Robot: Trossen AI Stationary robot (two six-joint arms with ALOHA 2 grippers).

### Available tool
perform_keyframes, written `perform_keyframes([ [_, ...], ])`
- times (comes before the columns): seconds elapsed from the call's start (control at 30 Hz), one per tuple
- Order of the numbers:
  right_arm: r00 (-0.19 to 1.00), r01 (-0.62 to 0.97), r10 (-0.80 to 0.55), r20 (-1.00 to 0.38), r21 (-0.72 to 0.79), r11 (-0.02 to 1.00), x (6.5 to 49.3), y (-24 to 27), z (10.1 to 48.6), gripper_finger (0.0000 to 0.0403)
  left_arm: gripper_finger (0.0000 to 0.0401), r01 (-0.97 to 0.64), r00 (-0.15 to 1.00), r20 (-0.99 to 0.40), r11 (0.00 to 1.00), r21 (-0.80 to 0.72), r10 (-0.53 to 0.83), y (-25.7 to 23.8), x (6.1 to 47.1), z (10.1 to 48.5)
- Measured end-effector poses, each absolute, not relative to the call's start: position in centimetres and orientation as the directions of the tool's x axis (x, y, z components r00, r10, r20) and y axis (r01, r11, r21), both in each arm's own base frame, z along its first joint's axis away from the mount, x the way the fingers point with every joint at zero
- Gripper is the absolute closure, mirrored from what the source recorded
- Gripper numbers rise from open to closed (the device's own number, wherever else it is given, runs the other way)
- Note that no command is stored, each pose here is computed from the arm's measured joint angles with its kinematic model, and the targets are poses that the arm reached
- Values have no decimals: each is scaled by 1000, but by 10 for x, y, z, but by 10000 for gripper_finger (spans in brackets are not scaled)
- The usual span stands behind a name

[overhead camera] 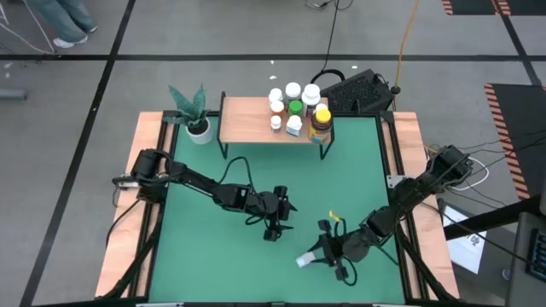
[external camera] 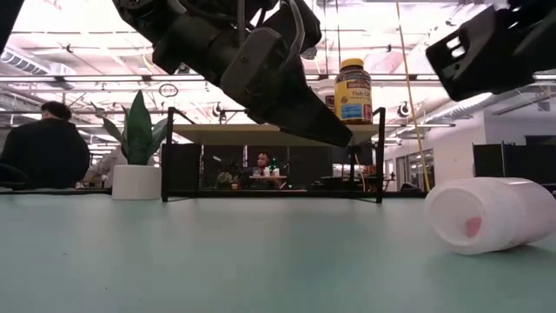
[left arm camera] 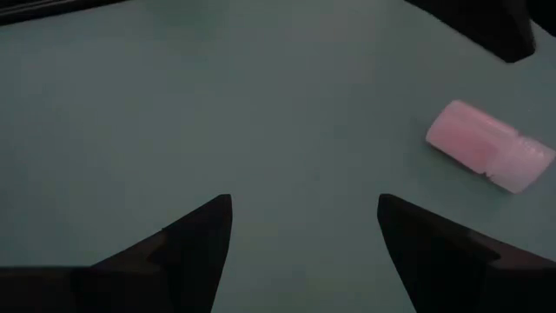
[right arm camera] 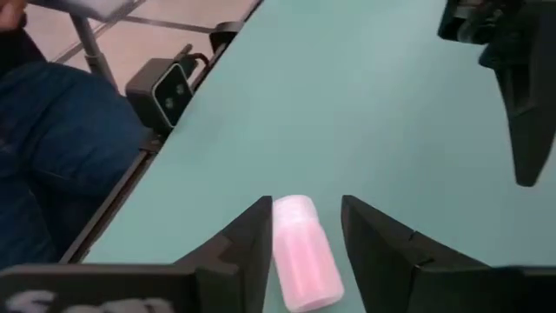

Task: Pick and place medicine bottles onto shelf by color
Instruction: Put the transparent pill bottle on the shelf

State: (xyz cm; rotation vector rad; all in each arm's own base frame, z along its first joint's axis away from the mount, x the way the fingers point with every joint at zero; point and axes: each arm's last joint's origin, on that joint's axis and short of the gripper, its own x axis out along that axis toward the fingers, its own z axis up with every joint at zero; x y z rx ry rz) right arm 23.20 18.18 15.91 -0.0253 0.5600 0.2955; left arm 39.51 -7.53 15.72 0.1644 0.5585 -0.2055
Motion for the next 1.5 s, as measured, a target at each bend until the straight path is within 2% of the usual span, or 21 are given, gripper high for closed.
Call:
perform_keyframes([
  [0.17,796,-227,228,-561,73,971,241,172,149,212,109,237,833,-532,967,98,-150,-76,396,158],
  [0.3,767,-240,247,-593,93,966,245,168,142,163,109,237,833,-533,966,99,-150,-76,395,158],
  [0.47,748,-262,286,-599,130,956,247,168,140,141,109,243,833,-533,964,108,-150,-76,395,158],
  [1.1,685,-283,306,-661,146,948,252,175,101,143,109,242,832,-534,965,106,-150,-76,395,158],
  [1.27,669,-262,291,-684,149,953,250,174,99,169,109,241,832,-534,965,105,-150,-76,395,158],
  [1.5,665,-254,278,-693,139,957,251,171,99,226,109,237,832,-534,966,98,-150,-76,395,158],
])
